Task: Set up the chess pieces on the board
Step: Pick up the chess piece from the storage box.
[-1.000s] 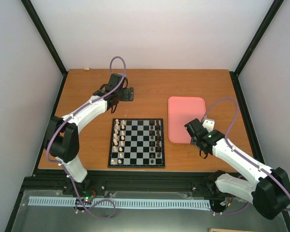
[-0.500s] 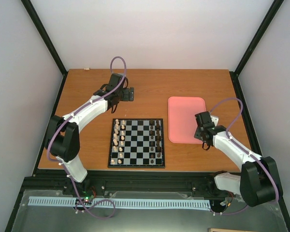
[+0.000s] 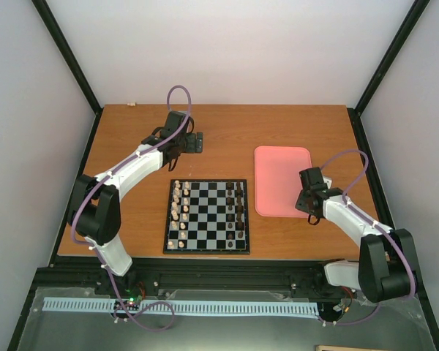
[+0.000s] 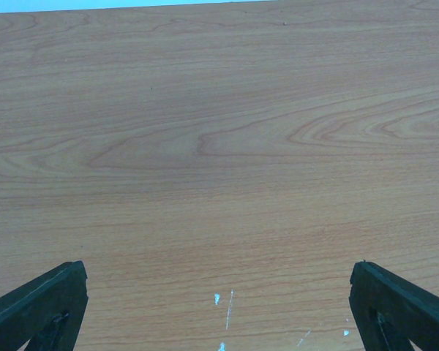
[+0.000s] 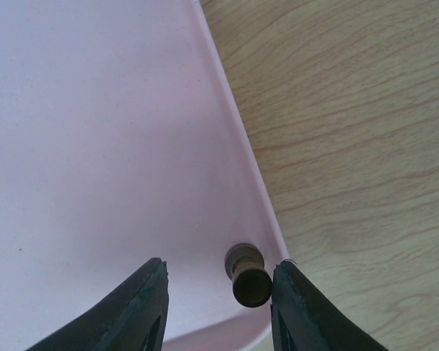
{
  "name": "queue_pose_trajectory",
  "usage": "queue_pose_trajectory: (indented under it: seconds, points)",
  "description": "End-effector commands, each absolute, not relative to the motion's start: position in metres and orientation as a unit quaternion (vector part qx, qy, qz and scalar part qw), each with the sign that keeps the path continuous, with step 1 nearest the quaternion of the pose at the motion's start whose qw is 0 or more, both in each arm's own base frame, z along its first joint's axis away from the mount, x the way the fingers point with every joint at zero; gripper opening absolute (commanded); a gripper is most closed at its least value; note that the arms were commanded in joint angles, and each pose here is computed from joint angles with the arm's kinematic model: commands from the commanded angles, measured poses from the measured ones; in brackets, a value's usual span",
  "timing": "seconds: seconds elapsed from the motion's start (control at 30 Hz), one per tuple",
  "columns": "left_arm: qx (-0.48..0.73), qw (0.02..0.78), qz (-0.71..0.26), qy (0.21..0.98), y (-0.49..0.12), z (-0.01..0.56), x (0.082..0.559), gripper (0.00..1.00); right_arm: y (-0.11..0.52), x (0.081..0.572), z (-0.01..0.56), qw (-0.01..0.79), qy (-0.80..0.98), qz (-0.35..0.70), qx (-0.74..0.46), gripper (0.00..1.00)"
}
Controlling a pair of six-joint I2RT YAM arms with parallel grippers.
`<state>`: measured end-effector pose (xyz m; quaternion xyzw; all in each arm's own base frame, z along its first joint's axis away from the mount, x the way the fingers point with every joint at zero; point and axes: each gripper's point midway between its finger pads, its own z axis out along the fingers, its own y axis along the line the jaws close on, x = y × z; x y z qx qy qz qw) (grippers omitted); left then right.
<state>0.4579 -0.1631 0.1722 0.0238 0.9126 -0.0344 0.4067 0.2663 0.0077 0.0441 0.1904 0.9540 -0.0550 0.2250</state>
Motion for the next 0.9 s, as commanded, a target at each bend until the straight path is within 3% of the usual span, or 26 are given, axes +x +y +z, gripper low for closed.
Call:
queue_pose_trajectory:
  seconds: [0.0,0.37,0.87]
  points:
    - [0.017,0.424,-0.046,0.904,-0.167,0.187,0.467,1.00,0.002,0.264,0.040,0.218,0.954,-0.054,0.201,0.39]
    - [0.017,0.427,-0.048,0.903,-0.166,0.190,0.466,1.00,-0.001,0.259,0.032,0.198,0.957,-0.052,0.204,0.29]
    - [0.016,0.427,-0.049,0.903,-0.165,0.190,0.464,1.00,0.000,0.256,0.045,0.226,0.953,-0.039,0.200,0.04]
